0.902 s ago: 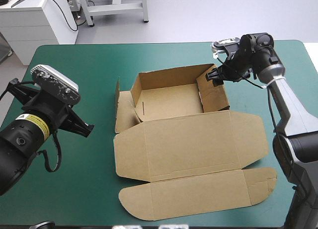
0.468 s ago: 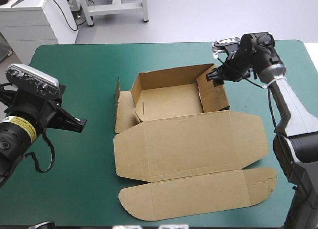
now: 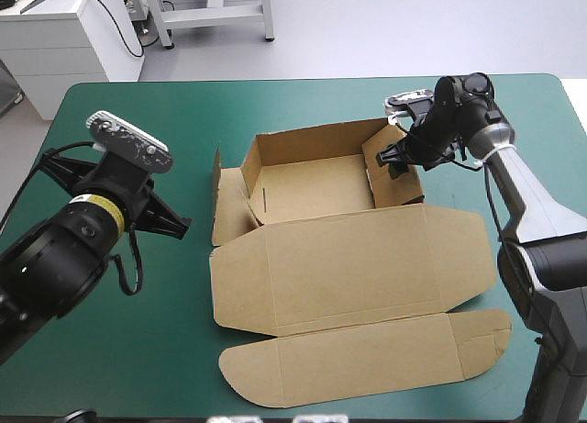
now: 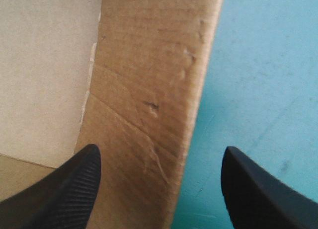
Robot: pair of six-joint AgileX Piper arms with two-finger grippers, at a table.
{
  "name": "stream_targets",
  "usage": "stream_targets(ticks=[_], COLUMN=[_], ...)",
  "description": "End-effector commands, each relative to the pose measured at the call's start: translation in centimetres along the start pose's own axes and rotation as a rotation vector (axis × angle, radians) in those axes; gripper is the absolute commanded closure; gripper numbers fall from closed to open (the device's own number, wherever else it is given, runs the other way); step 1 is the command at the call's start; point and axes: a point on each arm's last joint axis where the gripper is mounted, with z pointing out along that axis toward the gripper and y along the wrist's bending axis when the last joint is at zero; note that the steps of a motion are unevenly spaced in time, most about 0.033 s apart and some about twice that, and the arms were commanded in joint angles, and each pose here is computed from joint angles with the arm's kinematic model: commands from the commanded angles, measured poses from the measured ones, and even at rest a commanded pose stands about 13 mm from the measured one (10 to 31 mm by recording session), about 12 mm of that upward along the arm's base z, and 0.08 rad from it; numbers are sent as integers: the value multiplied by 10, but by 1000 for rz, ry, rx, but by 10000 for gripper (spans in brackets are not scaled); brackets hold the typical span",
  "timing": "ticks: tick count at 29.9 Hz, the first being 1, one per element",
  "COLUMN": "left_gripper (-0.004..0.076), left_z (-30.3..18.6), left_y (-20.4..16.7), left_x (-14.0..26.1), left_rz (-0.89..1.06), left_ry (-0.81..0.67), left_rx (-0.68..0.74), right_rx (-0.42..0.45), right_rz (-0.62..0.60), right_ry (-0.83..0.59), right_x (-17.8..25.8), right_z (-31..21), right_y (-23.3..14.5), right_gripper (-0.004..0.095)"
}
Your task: Fold the box
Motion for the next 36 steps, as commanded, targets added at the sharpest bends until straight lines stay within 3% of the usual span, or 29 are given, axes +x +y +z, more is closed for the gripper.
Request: stream_targets(ticks=[1,9,19,24,30,36], left_gripper=[706,706,706,714,717,717], left_z=[23,82,84,93,97,97], left_y=[15,64,124,119,113,110], left_x=[-2,29,79,99,102,100], left_rz=[-3,-271,-609,-688,-714,-707], left_ry=[50,220,243,293,299,283], left_rx=[26,230,144,183,228,265], right_rx=[-27,-32,-26,-10,6,-6], right_rz=[-21,-40,-42,-50,-55,-47], right_ry=[-74,-76,-72,-69,-65,-34], right_x=[-1,-1,-1,-1,-1,-3], right_z=[-29,-29,-28,-28,-28,-12], right_y=[6,6,5,4,2,1], right_gripper=[285,286,292,400,600,701])
